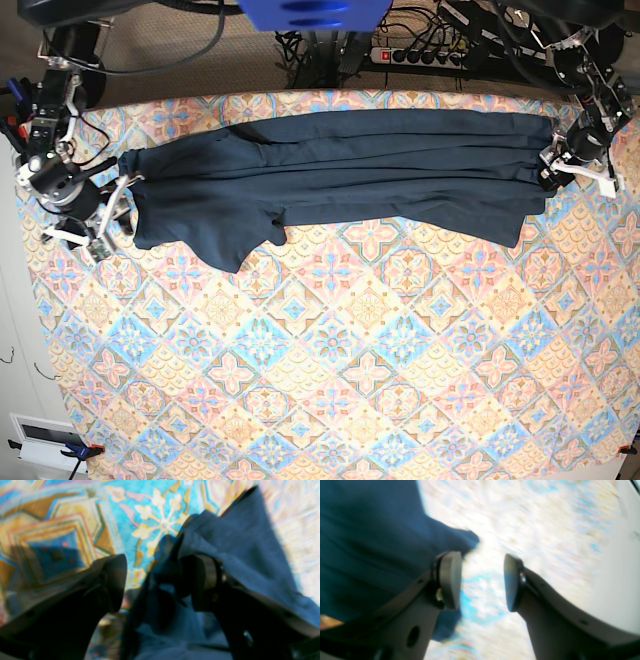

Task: Layout the t-shirt on the table in an organized manner, then fold the t-shirt properly
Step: 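Lift the held edge with both grippers and fold it over the shirt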

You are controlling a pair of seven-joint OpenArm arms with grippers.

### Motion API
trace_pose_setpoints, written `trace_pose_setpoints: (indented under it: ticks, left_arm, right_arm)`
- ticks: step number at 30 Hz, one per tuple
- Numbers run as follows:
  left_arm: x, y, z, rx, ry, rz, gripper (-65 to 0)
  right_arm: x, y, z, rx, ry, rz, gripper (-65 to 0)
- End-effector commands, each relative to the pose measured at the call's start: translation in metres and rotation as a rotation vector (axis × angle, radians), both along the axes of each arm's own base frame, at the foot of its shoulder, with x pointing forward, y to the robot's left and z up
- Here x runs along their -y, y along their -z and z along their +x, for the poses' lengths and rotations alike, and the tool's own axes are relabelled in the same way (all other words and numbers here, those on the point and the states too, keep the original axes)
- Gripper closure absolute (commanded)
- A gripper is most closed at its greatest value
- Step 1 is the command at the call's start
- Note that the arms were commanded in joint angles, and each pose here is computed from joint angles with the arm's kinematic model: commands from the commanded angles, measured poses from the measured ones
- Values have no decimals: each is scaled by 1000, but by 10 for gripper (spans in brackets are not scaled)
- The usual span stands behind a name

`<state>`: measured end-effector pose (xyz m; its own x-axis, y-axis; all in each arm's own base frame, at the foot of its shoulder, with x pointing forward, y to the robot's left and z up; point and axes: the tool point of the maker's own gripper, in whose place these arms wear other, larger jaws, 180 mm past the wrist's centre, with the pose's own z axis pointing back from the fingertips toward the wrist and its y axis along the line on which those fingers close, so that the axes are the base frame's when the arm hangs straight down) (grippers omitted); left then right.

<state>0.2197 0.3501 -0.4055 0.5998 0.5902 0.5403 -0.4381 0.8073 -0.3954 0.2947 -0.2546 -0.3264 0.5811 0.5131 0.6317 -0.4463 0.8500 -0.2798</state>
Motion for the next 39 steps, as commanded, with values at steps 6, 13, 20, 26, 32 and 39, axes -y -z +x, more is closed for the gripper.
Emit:
trace_pose_setpoints:
  ticks: [6,13,20,26,32,39]
  left_arm:
    - [-27,-35,3,123,-88,-54,-388]
    - [-24,-39,4,138,-83,-75,-388]
    - [-25,-39,4,137,-84,-75,-388]
    - [-25,-40,4,139,-84,-75,-388]
    - [-25,-39,4,137,-84,-73,-388]
    - [-25,-40,5,138,-84,-72,-388]
  right_arm:
    - [-52,-31,55,109,-148,36,-268]
    - [-60,9,81,-19,-137,103,-268]
    - [-54,43,84,-125,-101,139,-269]
    - [-75,52,82,-148,-127,168,-270]
    - [-82,89,66,-261,-90,226,-267]
    - [-80,95,62,-282,-82,223,-7]
